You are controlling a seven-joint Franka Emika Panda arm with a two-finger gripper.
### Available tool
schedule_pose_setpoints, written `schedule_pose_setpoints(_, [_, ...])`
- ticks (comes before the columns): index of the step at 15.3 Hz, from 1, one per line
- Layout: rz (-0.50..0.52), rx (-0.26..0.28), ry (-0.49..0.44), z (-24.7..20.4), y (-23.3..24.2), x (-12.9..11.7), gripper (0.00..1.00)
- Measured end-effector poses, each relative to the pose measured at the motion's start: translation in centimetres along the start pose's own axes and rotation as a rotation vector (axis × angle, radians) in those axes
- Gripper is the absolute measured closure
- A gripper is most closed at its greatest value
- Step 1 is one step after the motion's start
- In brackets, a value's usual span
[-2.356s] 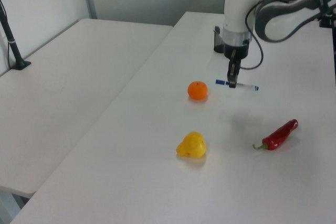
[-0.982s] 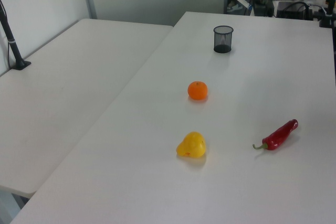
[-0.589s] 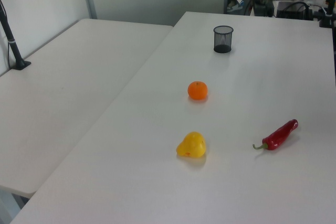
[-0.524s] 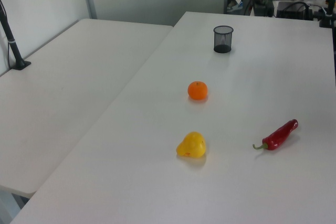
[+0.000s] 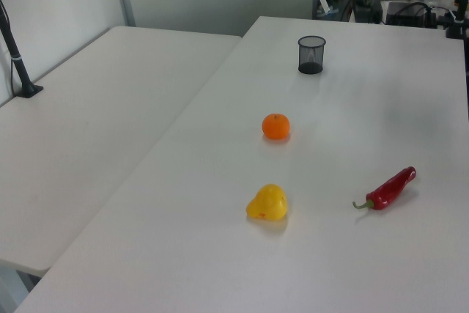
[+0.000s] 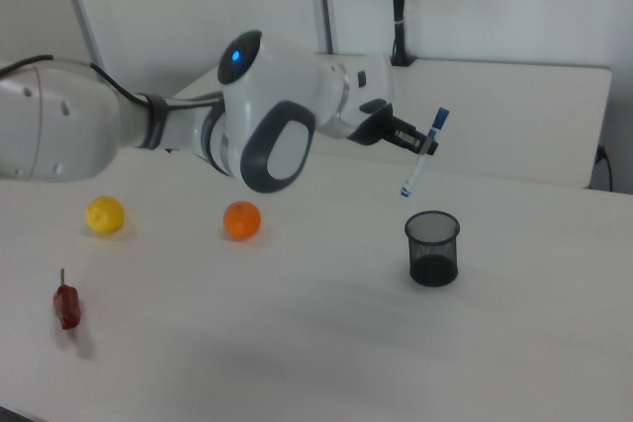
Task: Place marker
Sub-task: 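Carry the marker up and over to the black mesh pen cup, then lower the marker into the pen cup and open the gripper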
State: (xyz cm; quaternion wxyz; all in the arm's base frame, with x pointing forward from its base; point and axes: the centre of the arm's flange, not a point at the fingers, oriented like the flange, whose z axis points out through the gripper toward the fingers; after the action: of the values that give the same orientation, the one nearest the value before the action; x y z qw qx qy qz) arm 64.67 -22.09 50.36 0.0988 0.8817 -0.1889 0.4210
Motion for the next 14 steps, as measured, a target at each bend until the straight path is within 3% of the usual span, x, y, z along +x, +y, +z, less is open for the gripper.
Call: schedule_pose_setpoints(14, [-0.055,-0.018,0.111,8.6,-0.9,-7.2,0.84])
